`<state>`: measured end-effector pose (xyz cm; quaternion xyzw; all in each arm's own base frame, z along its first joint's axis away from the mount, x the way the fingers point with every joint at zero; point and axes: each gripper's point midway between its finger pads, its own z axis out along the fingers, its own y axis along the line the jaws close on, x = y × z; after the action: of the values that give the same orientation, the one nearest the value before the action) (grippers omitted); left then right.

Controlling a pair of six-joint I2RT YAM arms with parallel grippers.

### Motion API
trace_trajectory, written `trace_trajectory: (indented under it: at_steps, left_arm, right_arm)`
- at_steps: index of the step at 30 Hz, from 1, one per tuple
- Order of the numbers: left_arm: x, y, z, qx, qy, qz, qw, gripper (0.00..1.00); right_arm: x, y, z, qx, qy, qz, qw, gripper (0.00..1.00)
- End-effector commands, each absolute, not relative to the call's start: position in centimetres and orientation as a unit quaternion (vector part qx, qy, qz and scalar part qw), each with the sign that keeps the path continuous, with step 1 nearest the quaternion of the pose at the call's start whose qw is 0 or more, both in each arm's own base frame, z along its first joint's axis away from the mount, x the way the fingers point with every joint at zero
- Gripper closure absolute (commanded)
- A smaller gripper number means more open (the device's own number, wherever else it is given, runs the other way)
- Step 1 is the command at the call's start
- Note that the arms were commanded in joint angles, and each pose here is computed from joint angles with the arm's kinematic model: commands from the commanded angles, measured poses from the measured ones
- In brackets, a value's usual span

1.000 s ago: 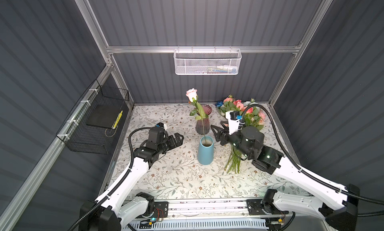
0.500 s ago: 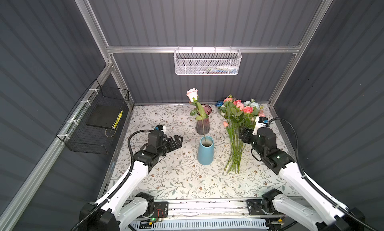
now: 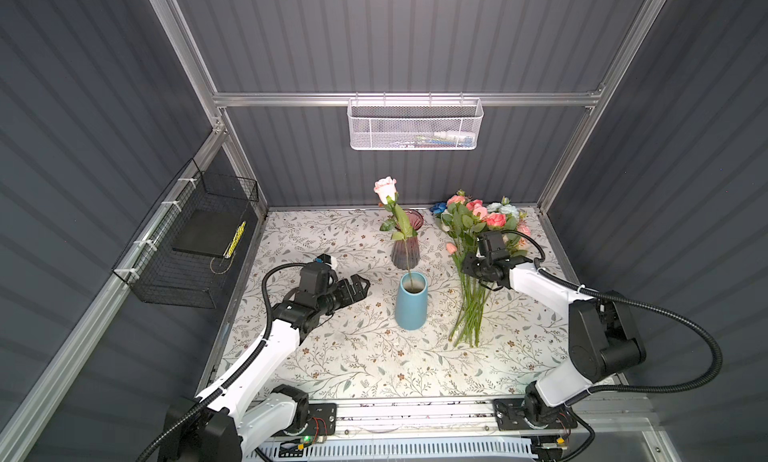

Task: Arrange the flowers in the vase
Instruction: 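Move the right gripper back to the rose bunch and grasp another stem, then lift a second pink rose and carry it over the teal vase with the right gripper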

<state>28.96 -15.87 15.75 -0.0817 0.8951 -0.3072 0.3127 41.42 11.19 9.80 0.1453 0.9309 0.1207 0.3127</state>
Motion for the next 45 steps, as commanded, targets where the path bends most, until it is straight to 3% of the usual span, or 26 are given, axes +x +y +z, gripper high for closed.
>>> trace_trajectory:
  at_steps: [1, 9, 20, 28, 45]
  left_arm:
    - [28.7, -15.8, 15.9, -0.082, 0.893, -0.315, 0.312, 0.01]
    - [28.7, -15.9, 15.8, -0.081, 0.893, -0.316, 0.311, 0.01]
    - [28.7, -15.7, 15.4, -0.083, 0.895, -0.309, 0.309, 0.01]
    - [28.6, -15.8, 15.1, -0.085, 0.896, -0.310, 0.305, 0.01]
    - [28.8, -15.4, 17.2, -0.081, 0.890, -0.307, 0.327, 0.00]
  right_arm:
    - [43.5, 10.0, 10.3, 0.165, 0.926, 0.108, 0.322, 0.61]
    - [47.1, 8.6, 9.9, 0.196, 0.925, 0.098, 0.311, 0.73]
    - [47.1, 8.1, 7.9, 0.196, 0.935, 0.080, 0.284, 0.74]
    - [47.2, 8.1, 8.8, 0.165, 0.934, 0.076, 0.309, 0.97]
    - [39.4, 5.9, 26.1, 0.088, 0.831, -0.060, 0.546, 1.00]
